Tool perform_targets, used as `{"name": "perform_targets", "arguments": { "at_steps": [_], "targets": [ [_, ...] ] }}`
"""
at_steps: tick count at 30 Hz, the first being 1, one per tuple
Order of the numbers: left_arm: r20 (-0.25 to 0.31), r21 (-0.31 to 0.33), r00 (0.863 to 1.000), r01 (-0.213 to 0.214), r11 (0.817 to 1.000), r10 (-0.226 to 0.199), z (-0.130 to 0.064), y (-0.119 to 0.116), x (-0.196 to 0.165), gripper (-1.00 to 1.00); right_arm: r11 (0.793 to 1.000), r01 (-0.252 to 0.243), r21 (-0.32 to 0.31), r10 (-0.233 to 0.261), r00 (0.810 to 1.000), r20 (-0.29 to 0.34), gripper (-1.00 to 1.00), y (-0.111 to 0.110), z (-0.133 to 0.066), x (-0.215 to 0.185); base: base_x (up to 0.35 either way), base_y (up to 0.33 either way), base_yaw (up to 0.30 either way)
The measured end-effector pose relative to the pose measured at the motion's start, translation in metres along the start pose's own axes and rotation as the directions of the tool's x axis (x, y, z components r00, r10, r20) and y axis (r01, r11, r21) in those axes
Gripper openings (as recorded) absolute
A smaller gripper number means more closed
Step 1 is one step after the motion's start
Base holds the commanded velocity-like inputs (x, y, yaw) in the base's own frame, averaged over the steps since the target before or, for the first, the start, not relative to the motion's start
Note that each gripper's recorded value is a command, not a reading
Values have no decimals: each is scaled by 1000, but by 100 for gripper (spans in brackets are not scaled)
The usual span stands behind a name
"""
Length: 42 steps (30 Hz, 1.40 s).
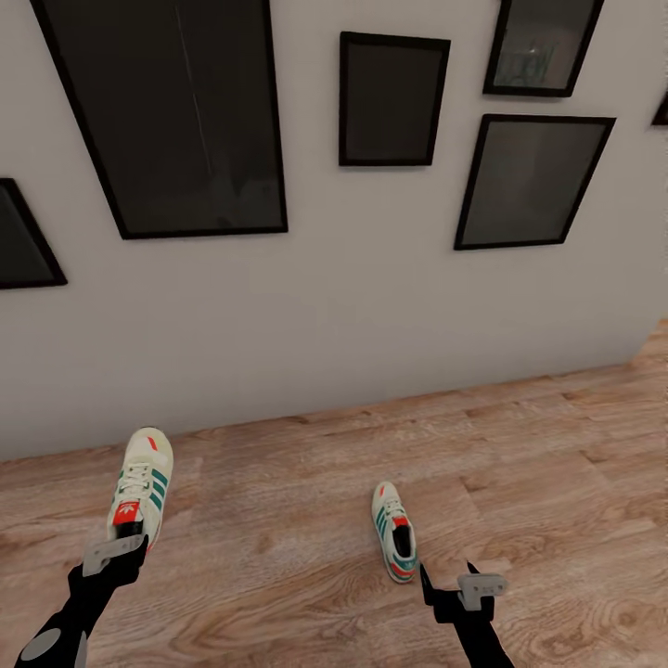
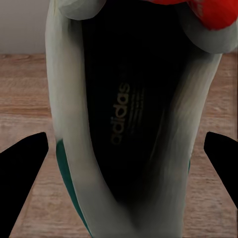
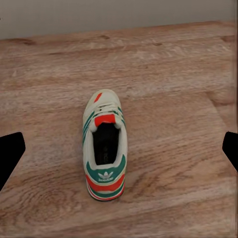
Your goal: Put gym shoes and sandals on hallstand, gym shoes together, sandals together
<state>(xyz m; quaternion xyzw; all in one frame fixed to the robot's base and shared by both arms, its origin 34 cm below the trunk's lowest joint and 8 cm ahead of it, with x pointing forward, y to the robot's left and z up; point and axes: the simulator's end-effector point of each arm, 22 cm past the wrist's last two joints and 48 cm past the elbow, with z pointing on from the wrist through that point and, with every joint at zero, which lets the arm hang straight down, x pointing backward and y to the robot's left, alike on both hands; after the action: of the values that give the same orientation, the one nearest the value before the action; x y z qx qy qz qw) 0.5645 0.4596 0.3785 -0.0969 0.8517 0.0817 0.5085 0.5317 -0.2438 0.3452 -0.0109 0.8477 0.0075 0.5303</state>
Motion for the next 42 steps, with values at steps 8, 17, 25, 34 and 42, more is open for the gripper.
{"name": "perform_targets", "arguments": {
  "at_steps": [8,17,25,34,42],
  "targets": [
    [4,2,1000,-3,1000,3,0,0,-2,-100,1000,0,0,0,1000,-4,100,0,0,2,-16,-8,1],
    [27,49,999,-40,998,39,8,-18,-21,-100,1000,-2,22,2,1000,11,100,-5,2,-7,0,0,0],
    [34,119,995,-99,988,96,13,-48,-27,-100,991,-31,130,24,998,51,100,-15,37,-54,0,0,0],
    [35,113,996,-89,990,86,11,-44,-26,-100,988,-8,154,3,1000,30,100,-3,77,-105,0,0,0],
    [42,118,996,-87,989,82,11,-46,-27,-100,988,3,152,-8,1000,29,100,-2,82,-112,0,0,0]
  ]
}}
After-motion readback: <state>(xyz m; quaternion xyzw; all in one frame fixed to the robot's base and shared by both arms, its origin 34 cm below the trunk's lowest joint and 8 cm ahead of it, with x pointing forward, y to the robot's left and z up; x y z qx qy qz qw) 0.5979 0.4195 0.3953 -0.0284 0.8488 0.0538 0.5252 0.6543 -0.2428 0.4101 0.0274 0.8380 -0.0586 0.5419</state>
